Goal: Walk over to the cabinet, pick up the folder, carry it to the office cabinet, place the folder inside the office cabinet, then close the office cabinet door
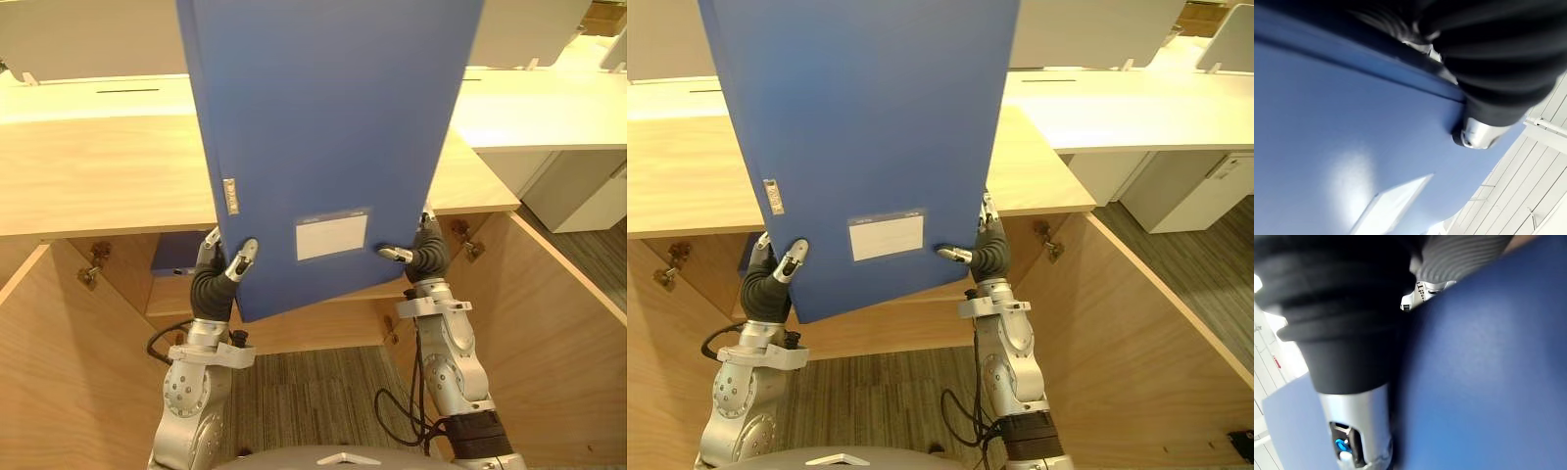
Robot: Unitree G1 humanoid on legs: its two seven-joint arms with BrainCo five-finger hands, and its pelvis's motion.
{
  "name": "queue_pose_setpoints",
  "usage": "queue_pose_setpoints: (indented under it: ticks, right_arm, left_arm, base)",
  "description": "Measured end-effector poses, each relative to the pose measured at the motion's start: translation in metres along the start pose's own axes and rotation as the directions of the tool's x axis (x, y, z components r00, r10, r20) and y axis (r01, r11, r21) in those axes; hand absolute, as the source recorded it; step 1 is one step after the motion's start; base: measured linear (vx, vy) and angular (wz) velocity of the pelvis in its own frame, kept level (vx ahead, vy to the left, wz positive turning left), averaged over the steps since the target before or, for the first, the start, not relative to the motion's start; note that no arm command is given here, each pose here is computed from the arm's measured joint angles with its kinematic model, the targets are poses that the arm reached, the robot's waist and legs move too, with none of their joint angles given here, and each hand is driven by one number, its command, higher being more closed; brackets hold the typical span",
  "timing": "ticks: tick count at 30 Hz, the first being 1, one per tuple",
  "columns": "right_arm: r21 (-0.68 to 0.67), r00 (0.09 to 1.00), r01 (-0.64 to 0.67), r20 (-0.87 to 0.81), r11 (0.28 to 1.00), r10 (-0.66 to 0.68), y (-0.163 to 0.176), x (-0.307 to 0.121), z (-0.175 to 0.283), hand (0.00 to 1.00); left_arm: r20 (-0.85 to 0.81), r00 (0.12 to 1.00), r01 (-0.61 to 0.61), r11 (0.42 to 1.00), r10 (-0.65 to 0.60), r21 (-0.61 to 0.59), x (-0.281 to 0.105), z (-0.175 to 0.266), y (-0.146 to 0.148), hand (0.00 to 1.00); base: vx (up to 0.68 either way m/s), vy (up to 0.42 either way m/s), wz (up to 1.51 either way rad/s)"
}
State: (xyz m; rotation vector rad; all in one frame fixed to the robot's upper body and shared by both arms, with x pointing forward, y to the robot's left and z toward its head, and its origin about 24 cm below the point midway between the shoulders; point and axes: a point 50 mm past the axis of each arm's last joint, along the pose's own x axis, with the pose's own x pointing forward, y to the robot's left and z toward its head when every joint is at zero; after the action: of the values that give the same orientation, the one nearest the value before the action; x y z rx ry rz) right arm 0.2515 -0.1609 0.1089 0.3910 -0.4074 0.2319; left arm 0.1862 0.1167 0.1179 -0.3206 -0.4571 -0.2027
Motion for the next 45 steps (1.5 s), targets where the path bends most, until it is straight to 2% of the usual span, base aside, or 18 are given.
queue_pose_setpoints:
  ticks: [2, 3, 13, 19, 20, 24, 28, 31, 36, 40, 45]
  right_arm:
    - [-0.021, 0.999, -0.034, -0.023, 0.999, 0.033, -0.002, 0.003, -0.001, 0.00]
    - [-0.035, 0.997, -0.062, -0.043, 0.997, 0.061, -0.002, 0.004, -0.003, 1.00]
    - [-0.095, 0.951, -0.259, -0.198, 0.961, 0.237, -0.004, 0.009, -0.010, 1.00]
    - [-0.091, 0.941, -0.285, -0.218, 0.954, 0.261, -0.002, 0.009, -0.012, 1.00]
    - [-0.089, 0.941, -0.284, -0.215, 0.955, 0.260, -0.002, 0.009, -0.012, 1.00]
    - [-0.067, 0.948, -0.265, -0.198, 0.962, 0.248, 0.001, 0.010, -0.013, 1.00]
    - [-0.050, 0.956, -0.249, -0.172, 0.967, 0.237, 0.006, 0.011, -0.015, 1.00]
    - [-0.029, 0.961, -0.240, -0.151, 0.970, 0.233, 0.015, 0.012, -0.019, 1.00]
    - [-0.029, 0.970, -0.228, -0.097, 0.973, 0.224, 0.029, 0.012, -0.014, 1.00]
    - [-0.028, 0.978, -0.203, -0.060, 0.979, 0.201, 0.036, 0.010, -0.012, 1.00]
    - [-0.096, 0.987, -0.148, -0.071, 0.984, 0.141, 0.034, 0.003, -0.014, 1.00]
  left_arm:
    - [-0.002, 1.000, 0.010, 1.000, -0.010, 0.005, 0.000, 0.000, 0.000, 1.00]
    - [-0.003, 1.000, 0.013, 1.000, -0.013, 0.009, 0.000, 0.000, 0.000, 1.00]
    - [-0.041, 0.998, 0.042, 0.998, -0.041, 0.039, -0.003, -0.004, 0.004, 1.00]
    - [-0.053, 0.998, 0.045, 0.998, -0.043, 0.046, -0.004, -0.006, 0.006, 1.00]
    - [-0.053, 0.998, 0.045, 0.998, -0.043, 0.046, -0.004, -0.006, 0.006, 0.00]
    - [-0.044, 0.998, 0.050, 0.996, -0.047, 0.068, -0.003, -0.005, 0.005, 0.00]
    - [-0.021, 0.999, 0.033, 0.990, -0.030, 0.140, 0.001, -0.002, 0.009, 0.00]
    - [0.012, 1.000, -0.017, 0.975, 0.014, 0.222, 0.003, 0.002, 0.016, 0.00]
    - [0.066, 0.991, -0.127, 0.953, 0.113, 0.276, 0.005, 0.007, 0.025, 0.00]
    - [0.087, 0.970, -0.243, 0.911, 0.227, 0.334, 0.002, 0.007, 0.043, 0.00]
    - [0.039, 0.908, -0.389, 0.807, 0.416, 0.445, -0.014, -0.008, 0.081, 0.00]
  base:
    - [0.00, 0.000, 0.00]
    - [0.00, 0.000, 0.00]
    - [0.00, 0.000, 0.00]
    - [0.00, 0.000, 0.00]
    - [0.00, 0.000, 0.00]
    - [0.00, 0.000, 0.00]
    - [0.00, 0.000, 0.00]
    - [0.00, 0.000, 0.00]
    - [0.00, 0.000, 0.00]
    - [0.00, 0.000, 0.00]
    - [0.00, 0.000, 0.00]
